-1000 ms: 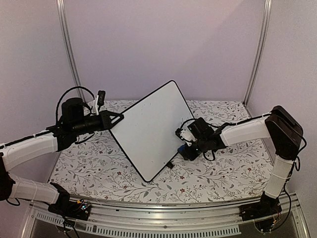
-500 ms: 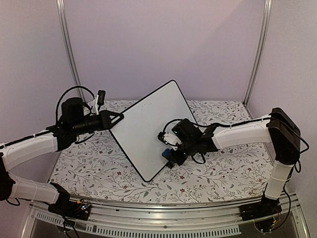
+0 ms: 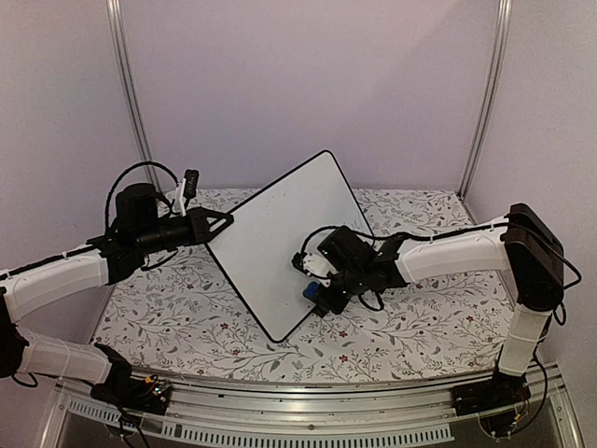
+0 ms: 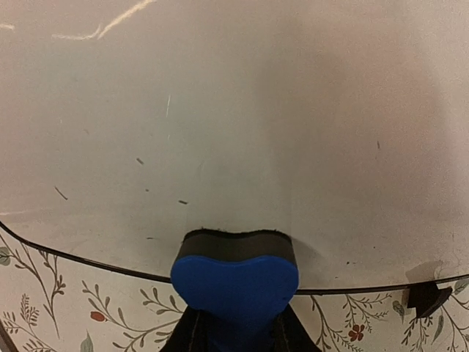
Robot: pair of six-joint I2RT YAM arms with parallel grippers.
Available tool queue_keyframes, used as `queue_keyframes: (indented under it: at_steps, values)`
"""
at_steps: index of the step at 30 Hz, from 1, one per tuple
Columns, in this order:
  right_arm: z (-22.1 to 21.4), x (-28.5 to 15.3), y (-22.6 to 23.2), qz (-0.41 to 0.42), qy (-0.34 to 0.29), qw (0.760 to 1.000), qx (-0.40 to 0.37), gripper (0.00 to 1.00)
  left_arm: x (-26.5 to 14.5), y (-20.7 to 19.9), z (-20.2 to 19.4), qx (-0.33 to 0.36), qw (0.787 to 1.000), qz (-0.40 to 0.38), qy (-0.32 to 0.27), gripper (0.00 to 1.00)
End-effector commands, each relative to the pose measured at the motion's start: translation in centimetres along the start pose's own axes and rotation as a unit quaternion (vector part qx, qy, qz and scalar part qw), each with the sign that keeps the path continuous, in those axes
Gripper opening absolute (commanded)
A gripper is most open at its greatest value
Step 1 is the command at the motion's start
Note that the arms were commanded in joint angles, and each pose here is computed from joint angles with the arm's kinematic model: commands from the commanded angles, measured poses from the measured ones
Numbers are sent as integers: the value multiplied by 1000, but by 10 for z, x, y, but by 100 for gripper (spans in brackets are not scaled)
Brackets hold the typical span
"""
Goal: Erase the whiteboard
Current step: Erase the whiteboard on the whiteboard stand.
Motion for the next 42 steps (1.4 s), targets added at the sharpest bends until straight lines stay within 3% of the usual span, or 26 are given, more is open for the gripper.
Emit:
queue_keyframes:
  at_steps: [1, 5, 11, 24, 33, 42]
  values:
    - [-2, 10, 6, -20, 25, 999, -28, 0, 1, -26, 7, 39, 995, -89, -2, 0]
    - [3, 12, 21, -19, 15, 998, -55, 0, 1, -25, 7, 39, 995, -89, -1, 0]
    - [16, -4, 13, -26, -107, 994, -6, 0, 0, -25, 7, 39, 995, -87, -2, 0]
    - [5, -13, -22, -74, -271, 957, 69, 0, 1, -25, 7, 40, 996, -85, -1, 0]
    - [10, 2, -34, -102, -298, 943, 109, 0, 2, -25, 6, 39, 995, -88, 1, 0]
    - [3, 11, -19, -66, -271, 953, 122, 0, 2, -25, 6, 40, 996, -84, 2, 0]
Point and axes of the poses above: each gripper's point midway between its finger pads, its own x axis out along the fingers, its own y axis along the line the jaws close on, z = x × y, the point moved 10 cm from there along -x, back along the fingers, and after that the axes turned 12 degrees about x, right-handed, at the moved point
